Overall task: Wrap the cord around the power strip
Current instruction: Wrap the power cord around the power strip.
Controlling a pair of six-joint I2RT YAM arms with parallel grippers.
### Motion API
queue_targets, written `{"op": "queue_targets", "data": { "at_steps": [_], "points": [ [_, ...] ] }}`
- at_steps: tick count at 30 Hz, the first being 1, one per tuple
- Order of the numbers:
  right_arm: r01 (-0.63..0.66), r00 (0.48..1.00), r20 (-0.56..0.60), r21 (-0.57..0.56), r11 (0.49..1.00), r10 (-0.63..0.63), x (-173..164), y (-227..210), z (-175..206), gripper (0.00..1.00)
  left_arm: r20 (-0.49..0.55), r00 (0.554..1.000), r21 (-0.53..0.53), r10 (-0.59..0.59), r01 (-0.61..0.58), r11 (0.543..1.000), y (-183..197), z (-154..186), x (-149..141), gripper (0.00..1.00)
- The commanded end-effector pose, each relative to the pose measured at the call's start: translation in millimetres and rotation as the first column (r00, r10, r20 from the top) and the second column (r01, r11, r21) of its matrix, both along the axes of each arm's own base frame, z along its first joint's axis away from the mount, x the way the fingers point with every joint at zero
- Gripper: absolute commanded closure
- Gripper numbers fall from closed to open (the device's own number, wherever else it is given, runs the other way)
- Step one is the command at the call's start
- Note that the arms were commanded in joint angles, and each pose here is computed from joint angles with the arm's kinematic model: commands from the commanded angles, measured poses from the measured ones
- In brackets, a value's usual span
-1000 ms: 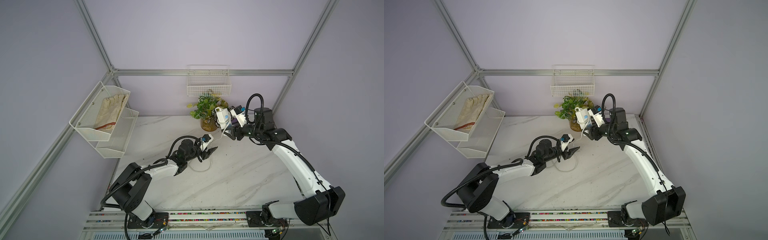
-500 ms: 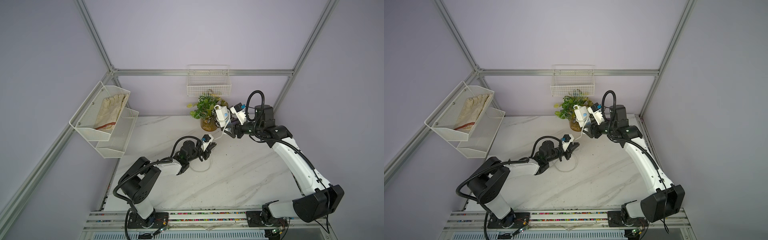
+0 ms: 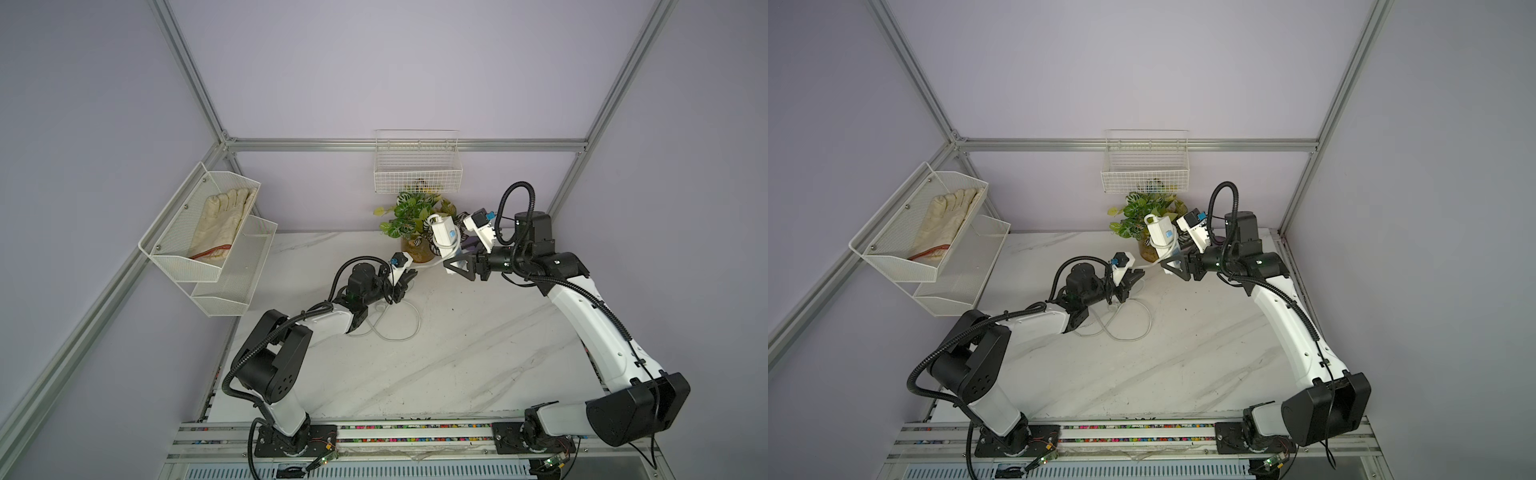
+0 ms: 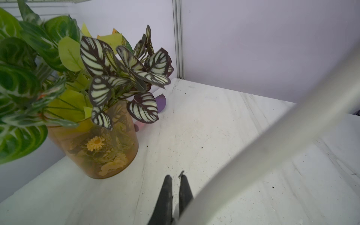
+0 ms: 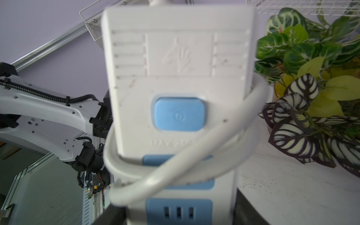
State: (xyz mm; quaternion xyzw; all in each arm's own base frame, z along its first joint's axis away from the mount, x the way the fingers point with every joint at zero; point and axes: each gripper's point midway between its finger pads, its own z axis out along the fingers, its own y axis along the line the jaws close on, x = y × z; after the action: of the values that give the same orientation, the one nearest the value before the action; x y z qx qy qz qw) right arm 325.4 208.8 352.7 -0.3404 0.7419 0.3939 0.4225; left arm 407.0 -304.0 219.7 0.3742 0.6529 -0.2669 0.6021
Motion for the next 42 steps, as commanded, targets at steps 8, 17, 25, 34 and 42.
{"op": "queue_targets", "data": {
  "at_steps": [8,17,25,34,42],
  "points": [
    [-0.345,0.903,0.277,0.009,0.939,0.329,-91.6,8.1,5.6,1.0,0.044,0.999,0.101,-0.026,0.022,0.995,9.0,38.5,54.9,1.0],
    [-0.443,0.865,0.227,-0.073,0.894,0.447,-120.0,17.5,-45.2,1.0,0.087,0.994,0.204,-0.061,0.042,0.978,3.6,58.3,67.8,1.0],
    [-0.462,0.867,0.074,-0.248,0.852,0.492,-119.4,30.5,-101.8,1.0,0.139,0.989,0.268,-0.056,0.017,0.963,8.8,77.1,68.7,1.0],
    [-0.371,0.922,-0.063,-0.417,0.83,0.381,-93.2,22.9,-143.3,1.0,0.213,0.977,0.378,-0.021,-0.062,0.924,22.3,91.4,64.6,1.0],
    [-0.348,0.925,-0.028,-0.469,0.812,0.38,-83.0,22.9,-143.2,1.0,0.243,0.968,0.484,-0.061,-0.067,0.872,27.2,83.9,53.2,1.0]
  ]
}}
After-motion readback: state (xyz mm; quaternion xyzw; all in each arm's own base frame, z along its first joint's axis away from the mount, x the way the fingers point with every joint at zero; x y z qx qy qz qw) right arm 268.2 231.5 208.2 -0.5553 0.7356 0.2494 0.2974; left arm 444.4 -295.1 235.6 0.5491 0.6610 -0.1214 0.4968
